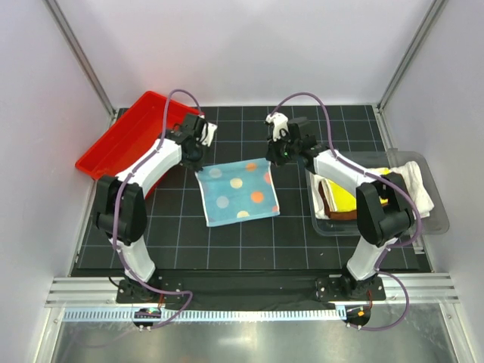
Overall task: Fold and stack the towels
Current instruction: Fold the towel
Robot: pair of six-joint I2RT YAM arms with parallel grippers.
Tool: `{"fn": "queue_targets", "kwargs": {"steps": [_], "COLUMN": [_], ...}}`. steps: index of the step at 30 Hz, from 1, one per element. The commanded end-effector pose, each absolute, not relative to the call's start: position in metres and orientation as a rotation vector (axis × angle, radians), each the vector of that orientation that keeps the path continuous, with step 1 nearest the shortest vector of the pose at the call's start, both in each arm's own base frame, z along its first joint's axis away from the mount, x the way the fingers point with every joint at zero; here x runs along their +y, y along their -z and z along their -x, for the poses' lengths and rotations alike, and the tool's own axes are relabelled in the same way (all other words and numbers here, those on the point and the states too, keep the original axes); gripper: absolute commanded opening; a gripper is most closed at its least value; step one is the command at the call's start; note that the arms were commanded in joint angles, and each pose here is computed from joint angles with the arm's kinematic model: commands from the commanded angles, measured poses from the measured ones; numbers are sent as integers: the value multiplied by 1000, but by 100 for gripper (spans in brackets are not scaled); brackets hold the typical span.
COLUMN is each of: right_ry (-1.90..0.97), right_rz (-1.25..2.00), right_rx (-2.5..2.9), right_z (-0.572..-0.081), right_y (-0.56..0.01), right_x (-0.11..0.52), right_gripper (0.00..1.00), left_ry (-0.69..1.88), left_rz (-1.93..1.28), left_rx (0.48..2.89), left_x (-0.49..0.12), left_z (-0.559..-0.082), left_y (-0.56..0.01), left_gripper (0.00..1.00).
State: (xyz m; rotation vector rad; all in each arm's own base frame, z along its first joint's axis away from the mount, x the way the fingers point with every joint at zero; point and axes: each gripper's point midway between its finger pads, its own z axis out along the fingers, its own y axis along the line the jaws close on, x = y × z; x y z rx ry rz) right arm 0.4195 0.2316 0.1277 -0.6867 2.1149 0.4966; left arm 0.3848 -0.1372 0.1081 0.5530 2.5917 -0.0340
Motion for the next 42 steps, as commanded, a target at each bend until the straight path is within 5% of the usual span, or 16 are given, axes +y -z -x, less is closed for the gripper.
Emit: {"fn": "queue_targets", "kwargs": {"steps": [1,23,42], "right_ry": [-491,-541,-646], "right_rz": [702,640,541], "right_rx": [1994,2052,2109], "right_z": [-441,-371,-304], "right_y": [-159,-146,-115], "right_x": [235,210,203], "right_gripper": [1,1,1], "left_ry": [54,353,210], "left_rz": [-605,-784,-805], "left_rx": [2516,2603,2695], "left_x": [-143,-168,-159], "left_z": [-398,-302,-259], "left_y": [-125,-107,-80], "left_gripper": [0,0,0]}}
